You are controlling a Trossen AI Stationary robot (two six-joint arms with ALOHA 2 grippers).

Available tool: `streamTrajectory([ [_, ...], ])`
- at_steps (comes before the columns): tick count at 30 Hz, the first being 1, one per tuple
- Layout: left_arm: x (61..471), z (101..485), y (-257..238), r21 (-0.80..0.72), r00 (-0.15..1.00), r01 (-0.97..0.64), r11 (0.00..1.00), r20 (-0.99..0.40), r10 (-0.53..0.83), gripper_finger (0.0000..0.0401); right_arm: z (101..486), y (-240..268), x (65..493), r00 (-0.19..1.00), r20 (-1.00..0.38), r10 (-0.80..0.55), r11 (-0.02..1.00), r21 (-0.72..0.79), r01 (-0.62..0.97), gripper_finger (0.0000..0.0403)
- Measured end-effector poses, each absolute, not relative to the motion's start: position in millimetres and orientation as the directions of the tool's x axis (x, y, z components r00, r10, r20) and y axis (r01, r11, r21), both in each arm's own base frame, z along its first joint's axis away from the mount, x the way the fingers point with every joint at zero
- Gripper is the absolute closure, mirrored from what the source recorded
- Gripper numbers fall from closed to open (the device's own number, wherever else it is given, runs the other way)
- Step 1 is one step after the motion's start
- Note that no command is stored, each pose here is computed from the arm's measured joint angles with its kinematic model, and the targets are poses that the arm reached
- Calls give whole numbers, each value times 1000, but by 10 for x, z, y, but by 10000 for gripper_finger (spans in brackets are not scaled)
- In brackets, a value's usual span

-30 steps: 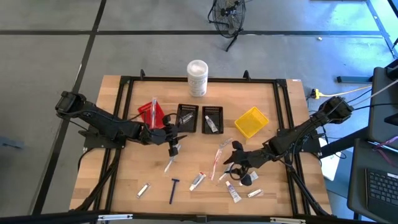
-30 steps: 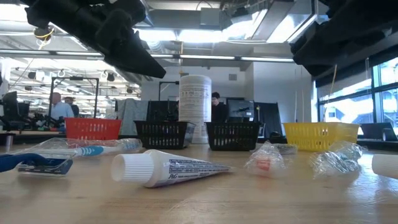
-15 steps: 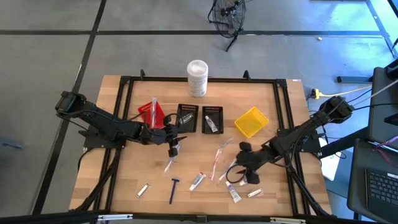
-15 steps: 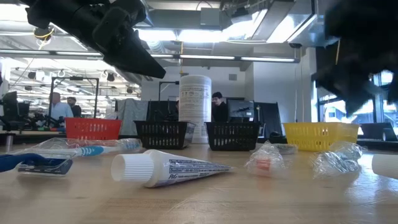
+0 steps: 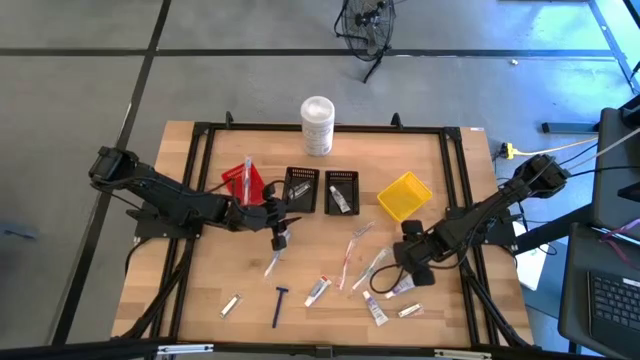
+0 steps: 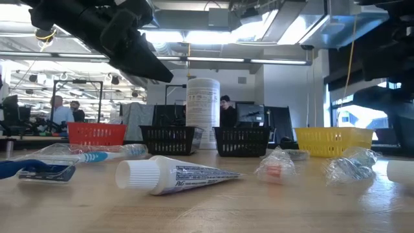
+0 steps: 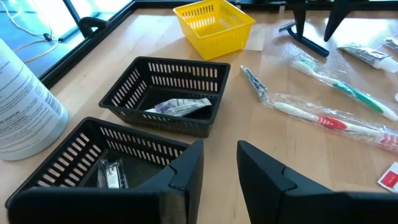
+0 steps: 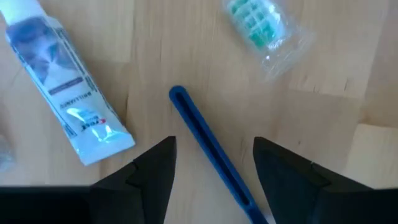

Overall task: Pick & Place Travel size toiletries
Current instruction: Put the blue razor into the yellow bin

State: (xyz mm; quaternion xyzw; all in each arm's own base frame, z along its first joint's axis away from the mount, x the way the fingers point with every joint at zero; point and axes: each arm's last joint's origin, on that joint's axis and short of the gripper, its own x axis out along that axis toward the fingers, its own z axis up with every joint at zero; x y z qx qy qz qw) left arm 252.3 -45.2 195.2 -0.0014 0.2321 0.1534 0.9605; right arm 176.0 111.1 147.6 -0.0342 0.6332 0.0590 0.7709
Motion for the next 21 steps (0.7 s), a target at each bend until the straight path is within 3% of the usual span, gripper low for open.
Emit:
streamTrajectory([
  [5,2523,1952,-453,68,846,-293,954,-447,292,309,1431,1091,1729,178,-983,40,988,13,-151,193],
  [14,2523,1952,-453,71,846,-292,954,-447,292,309,1319,1045,1654,164,-986,34,985,5,-173,242],
  [21,2523,1952,-453,71,846,-292,954,-447,292,309,1312,1049,1656,169,-985,42,982,10,-189,316],
])
